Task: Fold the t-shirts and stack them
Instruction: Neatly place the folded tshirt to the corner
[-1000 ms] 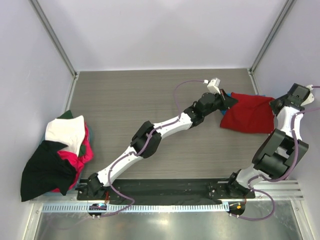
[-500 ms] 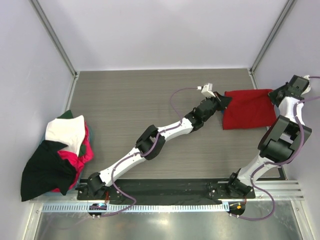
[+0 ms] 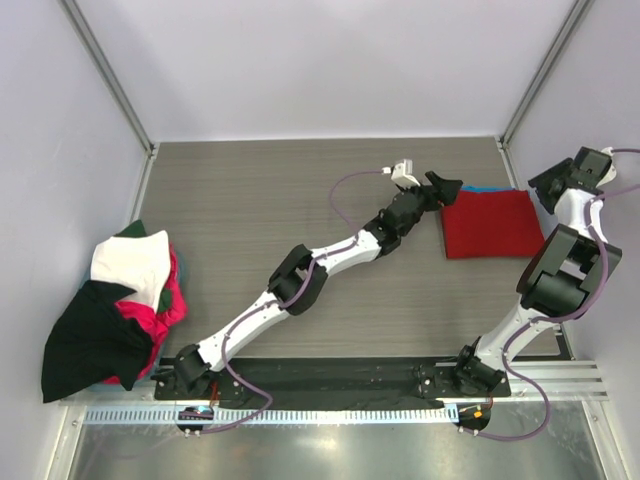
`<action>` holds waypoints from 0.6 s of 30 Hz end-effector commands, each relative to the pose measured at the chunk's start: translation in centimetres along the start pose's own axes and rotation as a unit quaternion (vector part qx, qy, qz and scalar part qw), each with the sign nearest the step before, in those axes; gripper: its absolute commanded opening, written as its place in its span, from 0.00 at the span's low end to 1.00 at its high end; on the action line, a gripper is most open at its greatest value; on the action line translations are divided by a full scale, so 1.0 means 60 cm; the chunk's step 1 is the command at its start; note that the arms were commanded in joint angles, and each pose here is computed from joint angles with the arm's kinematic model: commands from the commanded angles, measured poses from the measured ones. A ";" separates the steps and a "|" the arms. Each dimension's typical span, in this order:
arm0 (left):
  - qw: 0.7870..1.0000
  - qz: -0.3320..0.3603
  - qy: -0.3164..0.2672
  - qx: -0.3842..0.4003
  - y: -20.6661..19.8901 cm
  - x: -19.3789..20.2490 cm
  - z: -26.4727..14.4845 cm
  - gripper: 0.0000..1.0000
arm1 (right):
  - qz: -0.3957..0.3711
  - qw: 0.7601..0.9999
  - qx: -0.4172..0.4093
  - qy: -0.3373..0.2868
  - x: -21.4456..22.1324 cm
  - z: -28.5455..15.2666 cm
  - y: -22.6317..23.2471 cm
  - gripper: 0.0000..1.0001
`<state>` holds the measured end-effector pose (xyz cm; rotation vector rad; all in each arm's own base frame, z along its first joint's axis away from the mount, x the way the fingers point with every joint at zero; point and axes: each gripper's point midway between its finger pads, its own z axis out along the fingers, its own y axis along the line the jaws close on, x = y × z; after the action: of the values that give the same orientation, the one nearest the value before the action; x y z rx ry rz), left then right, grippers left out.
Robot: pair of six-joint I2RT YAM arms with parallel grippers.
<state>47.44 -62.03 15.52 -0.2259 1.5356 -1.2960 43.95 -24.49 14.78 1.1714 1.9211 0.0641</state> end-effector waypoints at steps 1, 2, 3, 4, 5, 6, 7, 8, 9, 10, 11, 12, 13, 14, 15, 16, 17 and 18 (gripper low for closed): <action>0.998 0.013 -0.041 0.038 -0.083 -0.125 0.012 0.90 | 0.006 0.993 0.041 -0.109 -0.109 -0.036 -0.017 0.57; 0.998 0.019 -0.040 0.039 -0.086 -0.145 0.013 0.90 | 0.000 0.993 0.045 -0.110 -0.107 -0.042 -0.014 0.56; 0.998 0.022 -0.039 0.046 -0.107 -0.168 0.011 0.90 | -0.007 0.993 0.046 -0.112 -0.108 -0.051 -0.007 0.57; 0.998 0.024 -0.034 0.050 -0.113 -0.179 0.007 0.90 | -0.025 0.992 0.040 -0.116 -0.107 -0.065 0.010 0.56; 0.999 0.030 -0.017 0.037 -0.084 -0.175 0.002 0.91 | -0.036 0.993 0.038 -0.108 -0.098 -0.071 0.018 0.56; 0.998 0.028 -0.017 0.046 -0.112 -0.202 -0.006 0.92 | -0.045 0.993 0.033 -0.103 -0.092 -0.076 0.027 0.56; 0.999 0.029 -0.013 0.044 -0.111 -0.210 -0.011 0.94 | -0.053 0.993 0.024 -0.098 -0.090 -0.081 0.039 0.55; 0.999 0.035 0.012 0.032 -0.081 -0.197 -0.022 0.96 | -0.070 0.994 0.011 -0.079 -0.070 -0.086 0.058 0.55; 0.999 0.038 0.018 0.028 -0.081 -0.207 -0.028 0.97 | -0.078 0.994 0.003 -0.073 -0.062 -0.089 0.068 0.54; 0.999 0.038 0.016 0.031 -0.103 -0.233 -0.037 0.98 | -0.087 0.994 -0.010 -0.064 -0.052 -0.092 0.081 0.54; 0.998 0.042 0.035 0.011 -0.073 -0.228 -0.050 0.98 | -0.100 0.994 -0.022 -0.049 -0.033 -0.096 0.097 0.54; 0.998 0.045 0.046 -0.004 -0.064 -0.232 -0.059 0.99 | -0.109 0.992 -0.035 -0.042 -0.023 -0.102 0.110 0.54; 0.998 0.046 0.047 -0.002 -0.081 -0.254 -0.072 1.00 | -0.119 0.991 -0.041 -0.037 -0.013 -0.106 0.118 0.53; 0.998 0.047 0.049 -0.011 -0.069 -0.270 -0.079 1.00 | -0.126 0.991 -0.044 -0.029 -0.001 -0.110 0.126 0.53; 0.995 0.052 0.073 -0.033 -0.030 -0.250 -0.101 1.00 | -0.148 0.987 -0.063 -0.027 0.018 -0.124 0.153 0.54; 0.996 0.052 0.066 -0.029 -0.050 -0.280 -0.113 1.00 | -0.158 0.985 -0.068 -0.018 0.037 -0.128 0.160 0.55; 0.996 0.052 0.066 -0.043 -0.031 -0.295 -0.123 1.00 | -0.169 0.982 -0.078 -0.018 0.048 -0.137 0.175 0.58; 0.995 0.052 0.072 -0.055 -0.019 -0.301 -0.138 1.00 | -0.188 0.978 -0.094 -0.018 0.068 -0.155 0.200 0.63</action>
<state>48.94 -47.20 24.46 -0.1571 1.6943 -1.1795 45.26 -15.84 19.85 0.8513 2.0324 -0.0030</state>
